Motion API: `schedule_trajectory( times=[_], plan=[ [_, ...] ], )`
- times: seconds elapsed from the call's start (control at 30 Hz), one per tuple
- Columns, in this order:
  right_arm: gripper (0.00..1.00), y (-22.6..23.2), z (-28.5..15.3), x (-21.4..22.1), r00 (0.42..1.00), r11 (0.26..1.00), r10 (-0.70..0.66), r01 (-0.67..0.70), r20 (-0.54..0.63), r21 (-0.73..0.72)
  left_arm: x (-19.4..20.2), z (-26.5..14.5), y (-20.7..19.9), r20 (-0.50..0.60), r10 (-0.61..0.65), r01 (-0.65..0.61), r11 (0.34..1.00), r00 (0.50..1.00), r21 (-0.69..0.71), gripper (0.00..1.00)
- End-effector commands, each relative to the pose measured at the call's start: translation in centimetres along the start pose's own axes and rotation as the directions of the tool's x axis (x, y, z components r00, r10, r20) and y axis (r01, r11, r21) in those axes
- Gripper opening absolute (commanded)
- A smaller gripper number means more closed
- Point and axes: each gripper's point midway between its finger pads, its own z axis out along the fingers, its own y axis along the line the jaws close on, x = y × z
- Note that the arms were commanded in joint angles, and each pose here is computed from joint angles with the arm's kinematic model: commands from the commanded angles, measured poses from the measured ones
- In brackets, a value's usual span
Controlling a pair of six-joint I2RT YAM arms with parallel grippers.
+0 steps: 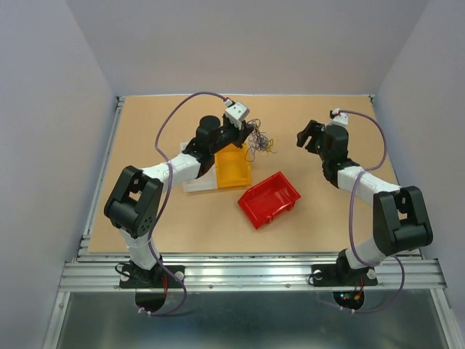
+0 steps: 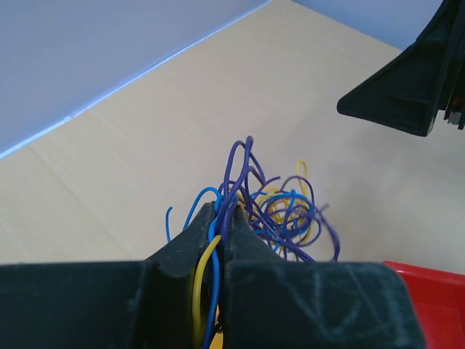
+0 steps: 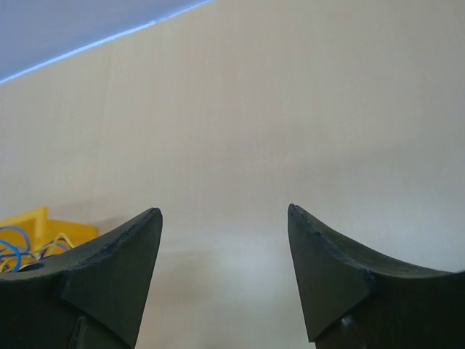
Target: Untangle the cables
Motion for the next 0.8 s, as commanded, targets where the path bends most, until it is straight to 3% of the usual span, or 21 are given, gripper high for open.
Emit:
schedule_trajectory(
  times=[0.0, 0.1, 0.2, 0.47, 0.67, 0.77],
  plan=[
    [0.77, 4.5, -1.4, -1.2, 0.997, 0.965, -0.043, 0.058, 0.061, -0.258, -5.5, -1.1, -0.4, 0.127, 0.027, -0.028, 1.0, 0.992, 0.006, 0.0],
    [0.81, 6.6, -2.9, -1.2, 0.993, 0.915, -0.073, 0.105, 0.096, -0.39, -5.1, -1.2, -0.3, 0.12, 0.046, -0.046, 0.999, 0.992, 0.001, 0.0],
    [0.81, 10.0, -5.1, 0.3, 0.988, 0.786, -0.138, 0.15, 0.067, -0.6, -4.6, -1.2, -0.4, 0.12, 0.052, -0.054, 0.999, 0.991, 0.007, 0.0],
    [0.79, 12.4, -7.1, 1.9, 0.981, 0.636, -0.185, 0.167, 0.061, -0.753, -3.9, -0.8, -0.3, 0.115, 0.054, -0.056, 0.998, 0.992, 0.013, 0.0],
    [0.78, 13.4, -6.7, 2.5, 0.979, 0.627, -0.196, 0.169, 0.056, -0.76, -3.9, -0.9, -0.7, 0.121, 0.048, -0.052, 0.998, 0.991, 0.031, 0.0],
    [0.69, 13.7, -5.9, 2.7, 0.98, 0.638, -0.193, 0.163, 0.049, -0.753, -4.0, -1.0, -1.0, 0.122, 0.042, -0.048, 0.998, 0.992, 0.042, 0.0]
  ],
)
